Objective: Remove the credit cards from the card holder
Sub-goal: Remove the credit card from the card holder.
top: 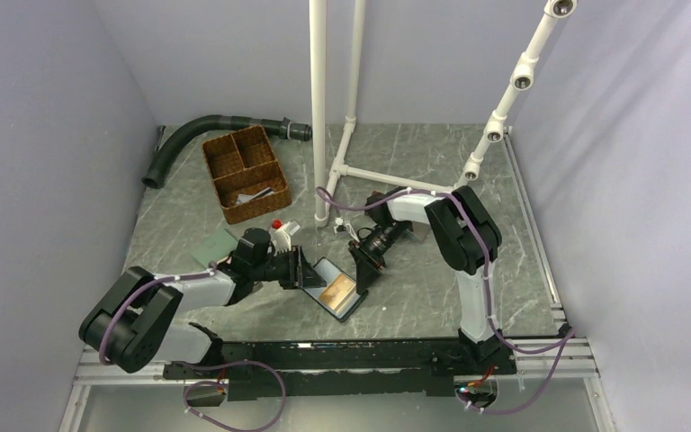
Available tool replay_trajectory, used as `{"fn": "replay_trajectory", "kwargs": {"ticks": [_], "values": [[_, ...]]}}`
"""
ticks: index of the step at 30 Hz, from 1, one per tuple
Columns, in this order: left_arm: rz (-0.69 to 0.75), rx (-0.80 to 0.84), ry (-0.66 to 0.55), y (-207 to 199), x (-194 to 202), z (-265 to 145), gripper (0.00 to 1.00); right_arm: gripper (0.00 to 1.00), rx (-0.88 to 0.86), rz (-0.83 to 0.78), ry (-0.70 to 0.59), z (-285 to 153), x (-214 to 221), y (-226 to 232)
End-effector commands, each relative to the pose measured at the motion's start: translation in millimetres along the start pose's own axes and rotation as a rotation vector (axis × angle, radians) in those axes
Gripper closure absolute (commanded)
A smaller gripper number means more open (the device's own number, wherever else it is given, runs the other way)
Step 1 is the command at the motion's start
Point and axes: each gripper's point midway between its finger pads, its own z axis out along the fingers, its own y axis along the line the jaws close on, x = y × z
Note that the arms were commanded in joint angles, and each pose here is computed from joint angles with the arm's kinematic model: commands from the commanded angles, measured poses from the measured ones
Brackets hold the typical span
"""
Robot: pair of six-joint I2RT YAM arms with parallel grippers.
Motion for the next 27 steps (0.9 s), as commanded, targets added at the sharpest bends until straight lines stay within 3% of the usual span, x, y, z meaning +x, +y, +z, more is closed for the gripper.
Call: {"fn": "replay_trajectory", "kwargs": {"ticks": [1,7,14,16,20,27], "values": [[0.059,0.029,-0.011,-12.7,-15.4,6.3,0.60,0.44,0.132,-0.025,-0.019,-20.4,-2.1,-15.4],[0.067,0.011,-0.008,-10.1,-16.8,8.8,0.56,0.40,0.283,-0.060,-0.056,-54.4,2.6,-19.7],[0.045,-0.015,0.025,-7.3,-18.0,13.2,0.52,0.50,0.246,-0.427,-0.136,-56.9,-13.9,27.9],[0.023,-0.021,0.052,-6.7,-17.5,15.9,0.51,0.55,0.251,-0.532,-0.095,-43.1,-14.6,32.9],[-0.021,-0.041,0.110,-4.0,-16.9,22.8,0.50,0.78,0.288,-0.705,0.107,-12.0,-6.0,24.5],[-0.081,-0.116,0.185,11.9,-7.3,26.6,0.50,0.82,0.374,-0.829,0.188,11.4,-18.8,16.2]]}}
